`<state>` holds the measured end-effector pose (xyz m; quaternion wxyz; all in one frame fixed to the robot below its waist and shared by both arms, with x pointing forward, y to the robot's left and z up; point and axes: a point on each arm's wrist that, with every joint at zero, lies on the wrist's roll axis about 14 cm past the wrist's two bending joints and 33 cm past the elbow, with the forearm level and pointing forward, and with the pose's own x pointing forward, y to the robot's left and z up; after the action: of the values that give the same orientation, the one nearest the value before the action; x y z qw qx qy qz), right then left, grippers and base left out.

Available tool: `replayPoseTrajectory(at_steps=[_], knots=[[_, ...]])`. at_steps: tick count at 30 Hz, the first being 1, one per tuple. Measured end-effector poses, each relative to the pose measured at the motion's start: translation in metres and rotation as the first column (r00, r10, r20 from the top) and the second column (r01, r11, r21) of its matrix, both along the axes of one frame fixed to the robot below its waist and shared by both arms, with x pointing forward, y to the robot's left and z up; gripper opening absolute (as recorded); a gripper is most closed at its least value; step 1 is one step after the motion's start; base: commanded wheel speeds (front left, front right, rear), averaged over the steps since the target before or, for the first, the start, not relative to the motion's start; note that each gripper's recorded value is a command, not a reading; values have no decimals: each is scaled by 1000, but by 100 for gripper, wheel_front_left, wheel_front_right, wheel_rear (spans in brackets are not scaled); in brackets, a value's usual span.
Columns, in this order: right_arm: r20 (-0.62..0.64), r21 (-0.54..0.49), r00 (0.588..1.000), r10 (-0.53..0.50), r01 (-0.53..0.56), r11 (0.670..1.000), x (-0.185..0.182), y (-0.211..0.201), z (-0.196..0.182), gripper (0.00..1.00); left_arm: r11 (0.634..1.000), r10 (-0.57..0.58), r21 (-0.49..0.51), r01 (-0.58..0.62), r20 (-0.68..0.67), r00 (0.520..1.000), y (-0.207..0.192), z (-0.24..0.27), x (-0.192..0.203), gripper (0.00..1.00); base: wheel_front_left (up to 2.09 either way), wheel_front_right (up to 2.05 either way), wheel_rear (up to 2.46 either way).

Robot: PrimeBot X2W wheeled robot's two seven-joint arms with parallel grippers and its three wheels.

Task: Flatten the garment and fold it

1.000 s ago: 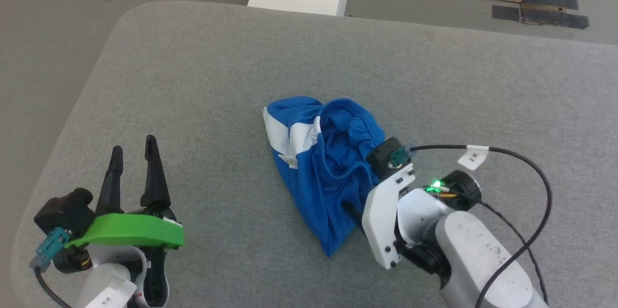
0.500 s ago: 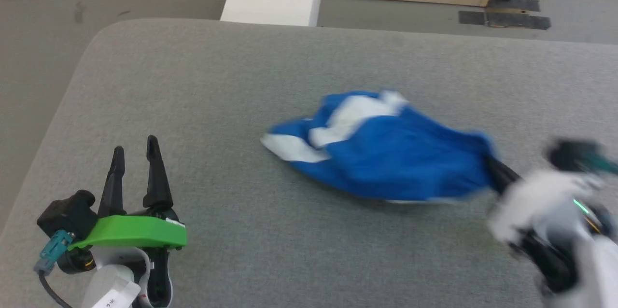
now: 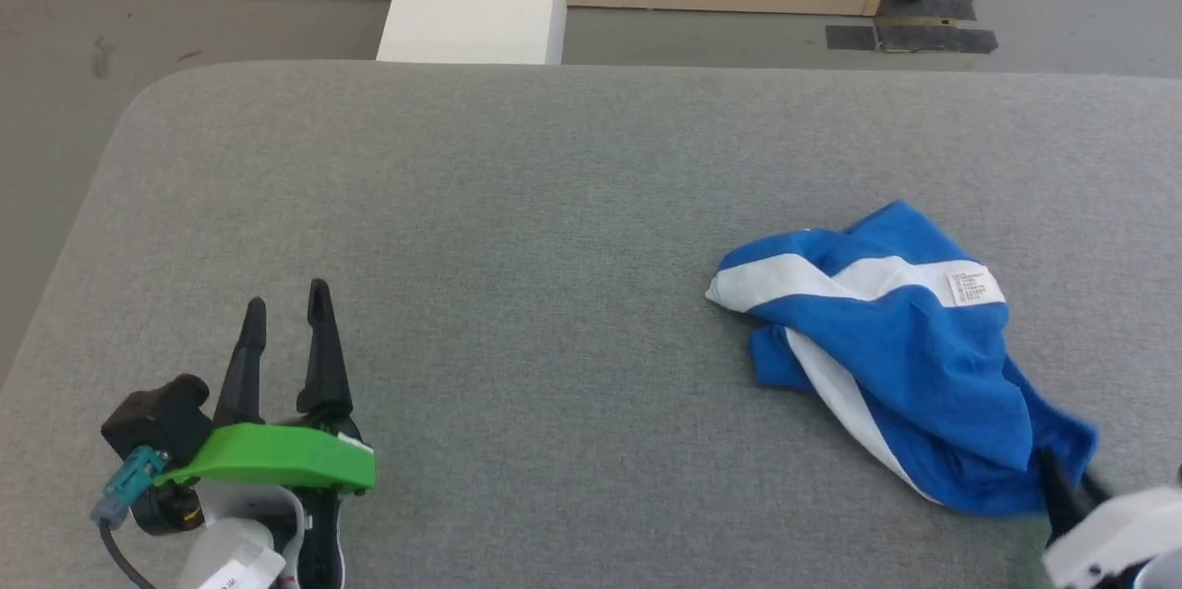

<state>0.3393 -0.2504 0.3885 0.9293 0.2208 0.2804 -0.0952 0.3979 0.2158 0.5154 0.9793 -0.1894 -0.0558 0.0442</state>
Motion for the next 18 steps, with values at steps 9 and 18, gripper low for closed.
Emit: replayPoseTrajectory(at_steps=[9,18], knots=[[353,-152,929,-112,175,973,27,-50,86,100,971,-237,-57,233,-74,969,-68,-5,16,100,0,0,0],[346,-148,927,-143,204,968,16,-60,86,100,647,-730,-124,752,-387,564,-237,-31,19,100,0,0,0]])
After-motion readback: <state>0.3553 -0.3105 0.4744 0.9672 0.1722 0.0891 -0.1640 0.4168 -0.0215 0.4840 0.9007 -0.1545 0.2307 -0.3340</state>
